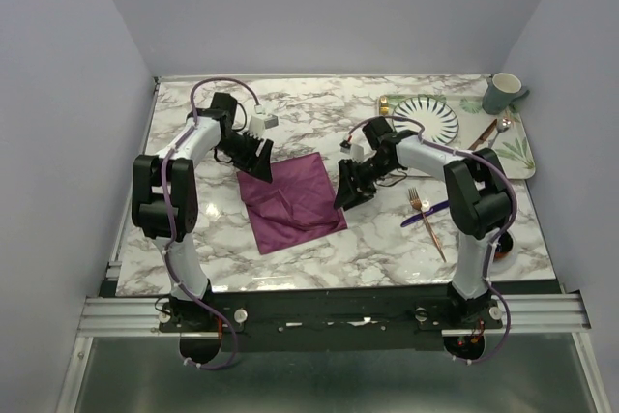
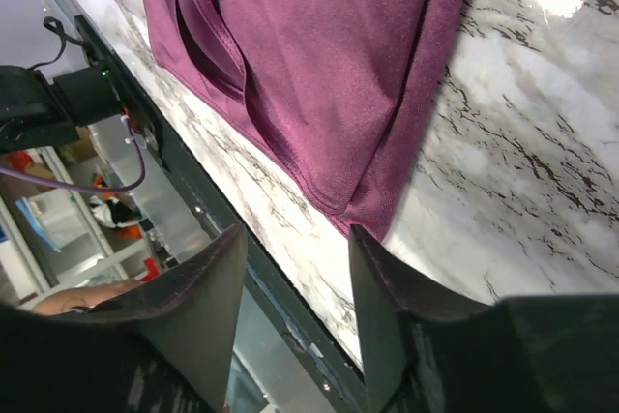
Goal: Fold the napkin into a case and place the utensils inside
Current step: Smooth out the square-folded napkin at the center of the board.
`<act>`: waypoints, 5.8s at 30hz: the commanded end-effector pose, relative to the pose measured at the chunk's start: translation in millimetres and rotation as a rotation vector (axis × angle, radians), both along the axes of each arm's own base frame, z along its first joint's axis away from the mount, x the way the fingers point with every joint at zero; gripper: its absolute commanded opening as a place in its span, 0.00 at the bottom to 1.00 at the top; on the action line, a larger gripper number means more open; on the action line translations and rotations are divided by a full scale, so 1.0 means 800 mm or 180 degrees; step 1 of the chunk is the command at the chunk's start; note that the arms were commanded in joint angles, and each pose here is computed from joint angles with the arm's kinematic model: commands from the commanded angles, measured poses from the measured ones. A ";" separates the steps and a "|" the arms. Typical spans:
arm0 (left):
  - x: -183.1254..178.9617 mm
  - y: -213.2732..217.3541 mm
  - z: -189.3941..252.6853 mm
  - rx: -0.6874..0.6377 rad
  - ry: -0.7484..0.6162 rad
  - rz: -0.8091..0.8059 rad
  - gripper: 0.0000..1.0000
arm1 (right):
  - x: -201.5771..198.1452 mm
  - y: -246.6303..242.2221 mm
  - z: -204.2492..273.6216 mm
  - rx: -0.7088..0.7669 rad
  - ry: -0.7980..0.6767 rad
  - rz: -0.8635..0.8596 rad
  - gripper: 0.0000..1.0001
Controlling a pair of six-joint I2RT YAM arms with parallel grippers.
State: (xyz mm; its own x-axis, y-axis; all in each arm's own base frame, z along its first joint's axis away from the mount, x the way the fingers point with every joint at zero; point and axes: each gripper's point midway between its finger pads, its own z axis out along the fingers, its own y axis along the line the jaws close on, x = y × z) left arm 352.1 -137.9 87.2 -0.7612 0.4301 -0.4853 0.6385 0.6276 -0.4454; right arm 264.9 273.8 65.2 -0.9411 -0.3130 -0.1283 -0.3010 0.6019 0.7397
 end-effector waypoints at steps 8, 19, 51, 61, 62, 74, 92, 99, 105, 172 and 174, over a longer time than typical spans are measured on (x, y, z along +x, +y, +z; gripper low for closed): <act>-0.002 -0.012 -0.011 -0.0119 0.0017 0.0035 0.67 | 0.002 0.008 -0.033 -0.0068 0.0311 -0.0061 0.53; -0.005 -0.010 -0.022 -0.0081 0.0049 0.0055 0.67 | -0.003 0.010 -0.030 -0.0049 0.0295 -0.0057 0.48; -0.009 -0.012 -0.029 -0.0091 0.0011 -0.0010 0.66 | -0.013 0.020 -0.053 -0.0206 0.0381 -0.0034 0.27; -0.019 -0.023 -0.038 -0.0188 0.0176 -0.0128 0.67 | -0.012 0.020 -0.050 -0.0197 0.0355 -0.0018 0.11; -0.021 -0.024 -0.042 -0.0184 0.0208 -0.0133 0.67 | -0.013 0.020 -0.051 -0.0203 0.0367 -0.0016 0.08; -0.050 -0.030 -0.046 -0.0264 0.0393 -0.0368 0.65 | -0.013 0.019 -0.055 -0.0241 0.0373 -0.0008 0.01; -0.142 0.010 -0.045 -0.0085 -0.0330 -0.1252 0.52 | -0.013 0.013 -0.058 -0.0313 0.0324 -0.0010 0.01; -0.166 0.031 -0.060 0.0117 -0.0748 -0.1680 0.54 | -0.014 0.013 -0.057 -0.0305 0.0323 0.0006 0.01; -0.160 0.048 -0.053 0.0260 -0.1169 -0.1690 0.63 | -0.014 0.013 -0.055 -0.0296 0.0311 0.0017 0.01; -0.179 -0.001 -0.084 0.1257 -0.2171 -0.2318 0.49 | -0.014 0.015 -0.053 -0.0274 0.0339 0.0026 0.01; -0.178 -0.001 -0.083 0.1262 -0.2156 -0.2311 0.40 | -0.014 0.014 -0.052 -0.0271 0.0335 0.0021 0.01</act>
